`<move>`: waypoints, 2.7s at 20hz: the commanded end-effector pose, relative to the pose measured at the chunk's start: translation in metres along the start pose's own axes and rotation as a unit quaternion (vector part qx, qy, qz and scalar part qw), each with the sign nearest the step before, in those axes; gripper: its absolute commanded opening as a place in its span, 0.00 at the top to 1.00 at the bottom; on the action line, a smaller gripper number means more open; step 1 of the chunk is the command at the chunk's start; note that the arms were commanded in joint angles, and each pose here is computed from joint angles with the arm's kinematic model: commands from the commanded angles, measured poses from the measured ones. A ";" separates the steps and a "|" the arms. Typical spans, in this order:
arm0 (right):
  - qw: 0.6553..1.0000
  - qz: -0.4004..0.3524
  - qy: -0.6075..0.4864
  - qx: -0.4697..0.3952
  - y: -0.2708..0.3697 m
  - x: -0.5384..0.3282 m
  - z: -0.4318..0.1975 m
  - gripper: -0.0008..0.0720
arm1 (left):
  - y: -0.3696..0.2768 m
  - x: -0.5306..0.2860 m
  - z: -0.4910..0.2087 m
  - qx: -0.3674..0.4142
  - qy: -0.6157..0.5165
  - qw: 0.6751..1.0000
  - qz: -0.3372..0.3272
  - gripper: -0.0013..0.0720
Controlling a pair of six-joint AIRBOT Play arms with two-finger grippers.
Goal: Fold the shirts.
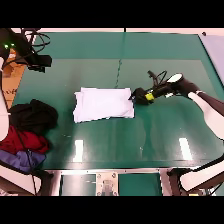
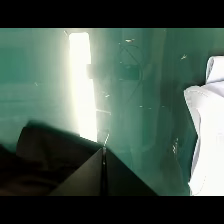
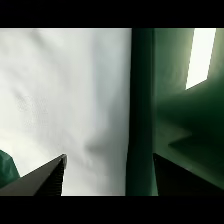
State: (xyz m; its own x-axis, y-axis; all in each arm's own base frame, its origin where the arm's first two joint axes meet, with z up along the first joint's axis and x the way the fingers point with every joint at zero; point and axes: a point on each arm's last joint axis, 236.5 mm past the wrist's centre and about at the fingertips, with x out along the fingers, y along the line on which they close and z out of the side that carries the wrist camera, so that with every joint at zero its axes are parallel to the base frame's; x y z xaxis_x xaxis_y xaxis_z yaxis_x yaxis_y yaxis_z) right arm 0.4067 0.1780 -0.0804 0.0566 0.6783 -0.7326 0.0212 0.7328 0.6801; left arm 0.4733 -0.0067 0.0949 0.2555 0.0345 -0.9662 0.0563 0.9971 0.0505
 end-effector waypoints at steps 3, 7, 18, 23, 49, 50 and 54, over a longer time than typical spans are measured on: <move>0.997 0.061 0.013 -0.036 0.063 0.052 -0.014 0.15 | -0.001 -0.001 0.000 -0.001 0.000 1.000 -0.003 0.95; 0.993 0.081 -0.020 -0.089 0.117 0.033 0.015 0.96 | -0.002 -0.001 -0.002 -0.002 0.004 1.000 -0.005 0.95; 0.934 -0.163 -0.304 0.092 -0.098 -0.323 0.048 0.96 | -0.006 -0.001 -0.001 -0.001 0.003 1.000 -0.013 0.95; 0.841 -0.253 -0.384 0.286 -0.236 -0.434 -0.083 0.96 | -0.008 -0.001 0.001 -0.001 -0.002 1.000 -0.017 0.95; 0.727 -0.266 -0.287 0.565 -0.261 -0.436 -0.263 0.94 | -0.030 -0.003 0.009 0.028 -0.022 0.997 -0.064 0.95; 0.754 -0.266 -0.311 0.515 -0.250 -0.439 -0.221 0.96 | -0.030 -0.004 0.010 0.028 -0.024 0.997 -0.064 0.95; 0.868 -0.260 -0.302 0.297 -0.174 -0.384 -0.081 0.96 | -0.045 -0.030 0.006 0.018 -0.052 0.994 -0.096 0.95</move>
State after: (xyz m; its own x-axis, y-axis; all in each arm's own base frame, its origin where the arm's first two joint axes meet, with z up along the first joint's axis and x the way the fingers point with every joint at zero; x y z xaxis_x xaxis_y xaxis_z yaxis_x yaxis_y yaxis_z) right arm 0.2155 -0.2650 0.0613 0.2708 -0.0680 -0.9602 0.8763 0.4304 0.2167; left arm 0.4751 -0.0433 0.1107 0.3085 -0.1217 -0.9434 0.1446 0.9863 -0.0799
